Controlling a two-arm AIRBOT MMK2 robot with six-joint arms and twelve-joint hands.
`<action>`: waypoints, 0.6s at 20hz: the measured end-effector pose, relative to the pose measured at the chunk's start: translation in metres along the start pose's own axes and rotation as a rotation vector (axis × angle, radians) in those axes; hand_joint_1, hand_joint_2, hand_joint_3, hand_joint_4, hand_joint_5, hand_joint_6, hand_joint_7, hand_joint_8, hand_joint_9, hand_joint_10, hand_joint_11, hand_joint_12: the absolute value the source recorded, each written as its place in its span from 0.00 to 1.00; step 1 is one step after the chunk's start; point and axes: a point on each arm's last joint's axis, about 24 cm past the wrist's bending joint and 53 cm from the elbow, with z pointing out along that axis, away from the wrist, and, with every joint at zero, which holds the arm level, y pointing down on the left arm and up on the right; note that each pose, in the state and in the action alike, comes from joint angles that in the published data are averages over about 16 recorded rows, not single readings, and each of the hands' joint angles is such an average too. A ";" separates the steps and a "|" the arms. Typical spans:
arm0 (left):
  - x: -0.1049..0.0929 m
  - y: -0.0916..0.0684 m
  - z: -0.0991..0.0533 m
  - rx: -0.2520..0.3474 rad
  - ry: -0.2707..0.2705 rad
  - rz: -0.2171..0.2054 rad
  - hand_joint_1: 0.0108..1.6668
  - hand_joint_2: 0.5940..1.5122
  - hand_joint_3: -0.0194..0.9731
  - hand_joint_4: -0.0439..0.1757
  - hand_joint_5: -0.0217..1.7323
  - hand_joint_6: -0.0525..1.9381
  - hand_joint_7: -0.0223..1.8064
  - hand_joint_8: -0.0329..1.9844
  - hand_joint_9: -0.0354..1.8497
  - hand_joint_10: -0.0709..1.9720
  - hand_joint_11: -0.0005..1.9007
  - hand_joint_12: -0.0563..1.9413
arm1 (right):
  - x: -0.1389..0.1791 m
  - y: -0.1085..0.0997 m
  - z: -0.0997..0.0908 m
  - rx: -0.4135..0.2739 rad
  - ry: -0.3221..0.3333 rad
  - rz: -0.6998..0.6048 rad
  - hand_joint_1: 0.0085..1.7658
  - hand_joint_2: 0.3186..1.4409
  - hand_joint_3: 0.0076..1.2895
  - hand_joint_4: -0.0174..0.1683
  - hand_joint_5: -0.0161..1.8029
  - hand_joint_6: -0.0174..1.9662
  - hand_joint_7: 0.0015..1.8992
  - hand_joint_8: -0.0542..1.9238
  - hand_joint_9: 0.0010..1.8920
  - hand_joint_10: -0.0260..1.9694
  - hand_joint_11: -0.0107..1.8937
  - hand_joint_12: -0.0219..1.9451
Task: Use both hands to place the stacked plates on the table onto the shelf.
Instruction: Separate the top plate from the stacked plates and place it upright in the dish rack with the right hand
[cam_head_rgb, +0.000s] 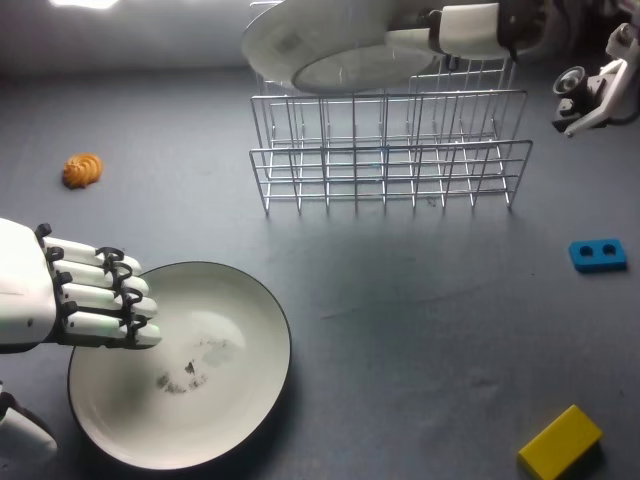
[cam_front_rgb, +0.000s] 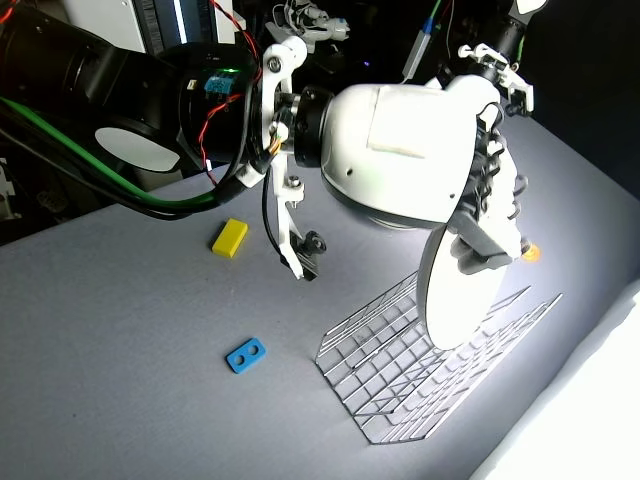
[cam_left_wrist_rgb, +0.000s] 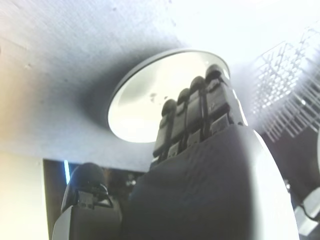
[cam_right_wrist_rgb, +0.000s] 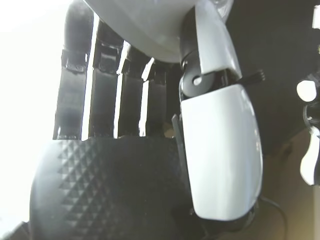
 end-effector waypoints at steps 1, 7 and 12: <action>0.002 0.002 0.001 -0.008 0.003 -0.005 0.00 0.62 0.04 0.22 0.04 0.03 0.02 0.01 0.03 0.04 0.01 0.02 | -0.002 -0.003 0.002 0.015 0.001 0.020 0.68 0.63 0.00 0.05 0.47 0.51 0.50 0.60 0.53 0.40 0.39 0.61; 0.016 0.010 0.007 -0.053 0.030 -0.064 0.00 0.62 0.04 0.22 0.04 0.03 0.02 0.01 0.02 0.03 0.01 0.02 | -0.008 -0.022 0.016 0.096 0.024 0.139 0.69 0.63 0.00 0.04 0.46 0.50 0.51 0.60 0.53 0.39 0.39 0.61; 0.029 0.015 0.009 -0.091 0.049 -0.153 0.00 0.62 0.04 0.21 0.03 0.03 0.02 0.01 0.01 0.02 0.01 0.03 | -0.006 -0.033 0.028 0.147 0.056 0.232 0.69 0.63 0.00 0.04 0.46 0.50 0.51 0.60 0.53 0.41 0.39 0.62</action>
